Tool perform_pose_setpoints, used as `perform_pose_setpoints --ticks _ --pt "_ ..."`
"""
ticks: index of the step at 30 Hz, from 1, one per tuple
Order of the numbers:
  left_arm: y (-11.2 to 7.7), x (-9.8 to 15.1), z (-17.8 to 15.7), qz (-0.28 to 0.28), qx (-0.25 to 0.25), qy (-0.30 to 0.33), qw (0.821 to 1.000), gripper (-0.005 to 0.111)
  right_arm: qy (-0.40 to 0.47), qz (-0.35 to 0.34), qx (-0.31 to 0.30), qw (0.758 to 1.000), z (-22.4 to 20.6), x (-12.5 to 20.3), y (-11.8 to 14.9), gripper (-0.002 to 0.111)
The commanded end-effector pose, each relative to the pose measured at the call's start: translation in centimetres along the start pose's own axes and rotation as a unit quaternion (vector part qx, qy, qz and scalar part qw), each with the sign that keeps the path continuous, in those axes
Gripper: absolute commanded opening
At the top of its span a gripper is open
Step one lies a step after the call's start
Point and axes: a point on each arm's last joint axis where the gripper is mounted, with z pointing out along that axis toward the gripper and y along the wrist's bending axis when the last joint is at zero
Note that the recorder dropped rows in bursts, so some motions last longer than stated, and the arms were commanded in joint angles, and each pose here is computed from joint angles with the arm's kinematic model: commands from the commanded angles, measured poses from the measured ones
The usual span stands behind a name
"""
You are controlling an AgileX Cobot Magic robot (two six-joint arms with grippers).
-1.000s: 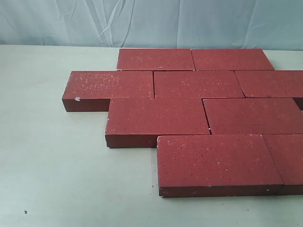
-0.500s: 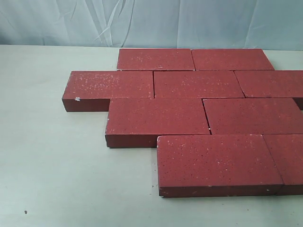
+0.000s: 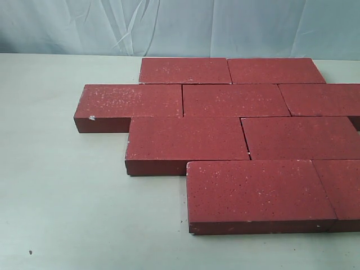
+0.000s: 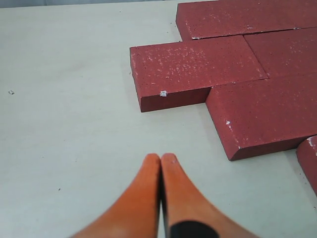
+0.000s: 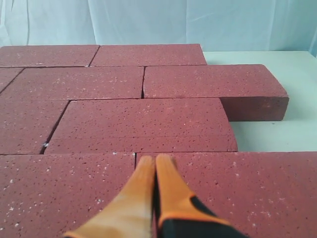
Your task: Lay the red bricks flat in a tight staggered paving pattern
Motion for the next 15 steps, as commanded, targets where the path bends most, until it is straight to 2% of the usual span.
perform_pose_setpoints --ticks 1,15 --pt "0.01 0.17 -0.07 0.000 -0.002 -0.003 1.000 0.000 -0.008 -0.003 0.003 1.000 0.01 -0.01 -0.03 -0.001" --pt "0.01 0.17 -0.07 0.000 -0.002 -0.003 1.000 0.000 -0.010 -0.003 0.003 1.000 0.01 -0.04 -0.03 -0.001"
